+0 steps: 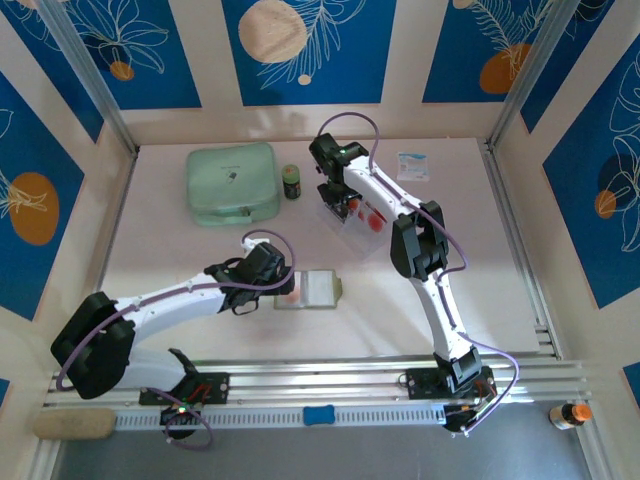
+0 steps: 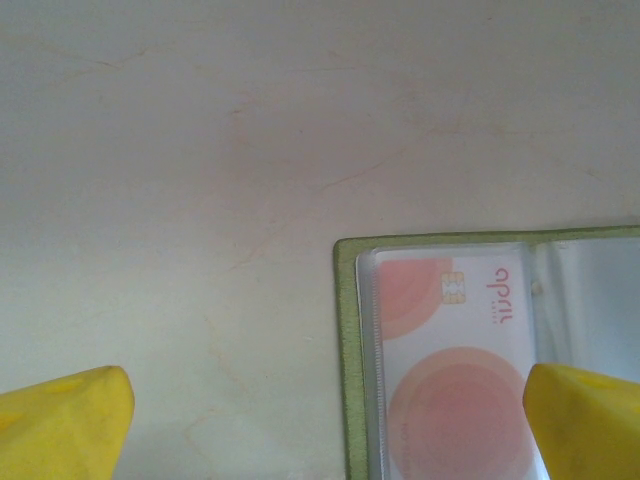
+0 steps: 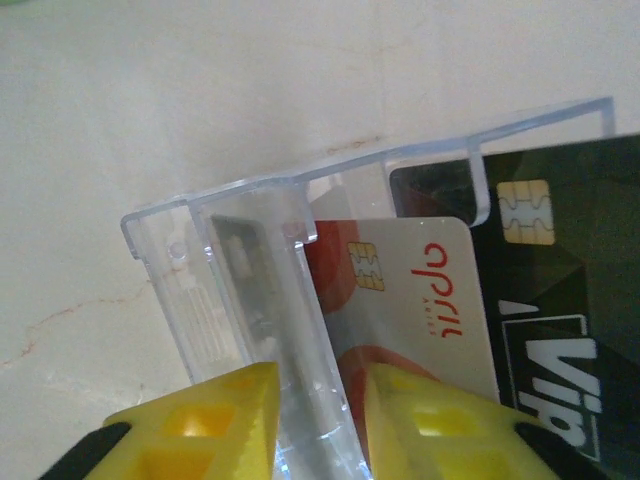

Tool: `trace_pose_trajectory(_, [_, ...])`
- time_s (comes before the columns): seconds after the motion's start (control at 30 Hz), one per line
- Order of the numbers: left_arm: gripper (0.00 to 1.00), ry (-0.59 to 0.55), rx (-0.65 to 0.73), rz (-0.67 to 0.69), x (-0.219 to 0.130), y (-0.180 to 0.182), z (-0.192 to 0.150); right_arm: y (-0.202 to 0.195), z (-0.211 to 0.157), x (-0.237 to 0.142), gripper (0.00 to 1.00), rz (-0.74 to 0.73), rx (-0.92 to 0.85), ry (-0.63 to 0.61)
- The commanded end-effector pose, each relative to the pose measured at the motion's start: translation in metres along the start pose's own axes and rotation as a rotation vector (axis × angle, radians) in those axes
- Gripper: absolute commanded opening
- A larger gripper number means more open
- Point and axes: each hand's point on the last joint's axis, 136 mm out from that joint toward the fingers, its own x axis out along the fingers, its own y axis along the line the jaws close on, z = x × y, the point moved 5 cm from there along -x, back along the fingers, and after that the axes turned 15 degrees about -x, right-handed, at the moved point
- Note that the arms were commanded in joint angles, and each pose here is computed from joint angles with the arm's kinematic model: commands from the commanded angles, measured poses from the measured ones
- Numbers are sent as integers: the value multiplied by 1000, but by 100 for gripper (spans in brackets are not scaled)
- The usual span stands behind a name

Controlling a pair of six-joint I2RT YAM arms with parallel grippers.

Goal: Put the credit cards into the card holder

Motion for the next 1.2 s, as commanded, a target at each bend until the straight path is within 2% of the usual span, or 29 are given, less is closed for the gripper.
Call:
trace_pose_trajectory(0.0, [100, 6, -23, -6, 0, -1, 2, -2, 4, -18, 32, -25, -16, -32])
trace_pose_trajectory(0.33, [100, 11, -25, -8, 2, -2, 1, -6, 8, -20, 34, -80, -45, -38])
trace_pose_trajectory(0.67, [100, 11, -25, -7, 2, 0, 1, 0, 2, -3, 33, -36, -42, 1])
trace_pose_trajectory(1.17, [100, 7, -31, -5, 1, 0, 1, 11, 3, -8, 14, 51, -34, -24])
